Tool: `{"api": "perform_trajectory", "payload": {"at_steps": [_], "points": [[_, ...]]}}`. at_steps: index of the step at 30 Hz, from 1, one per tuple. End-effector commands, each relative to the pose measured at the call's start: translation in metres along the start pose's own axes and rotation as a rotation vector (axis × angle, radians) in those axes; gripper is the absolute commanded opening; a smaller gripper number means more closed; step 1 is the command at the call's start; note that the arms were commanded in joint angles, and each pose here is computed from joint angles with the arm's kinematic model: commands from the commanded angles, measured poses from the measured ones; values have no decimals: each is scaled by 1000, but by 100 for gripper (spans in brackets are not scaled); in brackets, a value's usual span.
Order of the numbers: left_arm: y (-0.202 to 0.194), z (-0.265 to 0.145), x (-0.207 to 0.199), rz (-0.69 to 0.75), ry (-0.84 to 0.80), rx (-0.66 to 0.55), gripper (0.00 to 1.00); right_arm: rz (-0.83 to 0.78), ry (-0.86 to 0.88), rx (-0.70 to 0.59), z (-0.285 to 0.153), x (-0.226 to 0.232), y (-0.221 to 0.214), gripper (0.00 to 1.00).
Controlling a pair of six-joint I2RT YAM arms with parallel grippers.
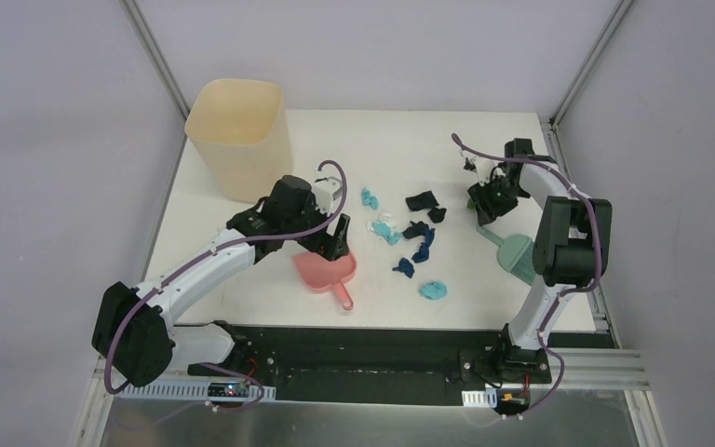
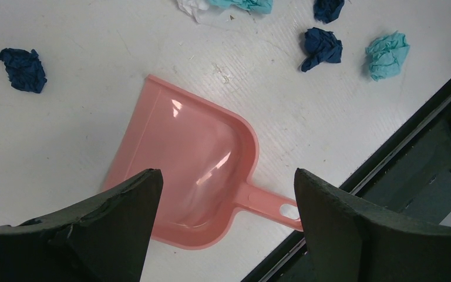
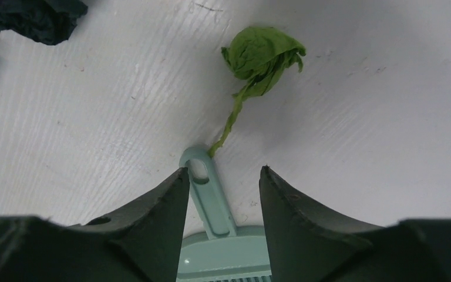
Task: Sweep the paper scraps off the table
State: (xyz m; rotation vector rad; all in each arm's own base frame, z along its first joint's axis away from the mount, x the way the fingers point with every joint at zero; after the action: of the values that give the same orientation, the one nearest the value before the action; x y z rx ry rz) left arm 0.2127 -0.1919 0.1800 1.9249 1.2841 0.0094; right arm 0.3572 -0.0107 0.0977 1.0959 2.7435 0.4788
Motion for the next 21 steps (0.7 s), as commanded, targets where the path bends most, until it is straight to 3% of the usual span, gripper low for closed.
{"api": "perform_trajectory", "payload": {"at_steps": [1,15,19,21], "points": [[17,-5,-12,23,-41,-49,85,-79,54,-31,-11,9,3,52],[16,-6,-13,21,-48,-47,85,-166,27,123,18,22,-30,46],[17,-6,-13,20,-46,-48,85,-153,-11,138,22,22,-37,34],[16,-5,-13,19,-50,-45,85,-142,-5,139,21,25,-39,23]]}}
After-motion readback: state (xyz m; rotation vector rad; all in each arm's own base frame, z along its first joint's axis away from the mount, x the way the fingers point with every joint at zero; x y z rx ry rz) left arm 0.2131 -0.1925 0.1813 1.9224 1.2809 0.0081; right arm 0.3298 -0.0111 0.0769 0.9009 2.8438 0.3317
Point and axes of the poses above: each gripper's point midway between its finger pads, its own z axis out along the fingers, its own x axis along the line the jaws close on, y = z × x, the point moved 6 cm from there along -z, back along the fingers, and after that the axes turned 9 degrees about -z, right-handed, at the moved point
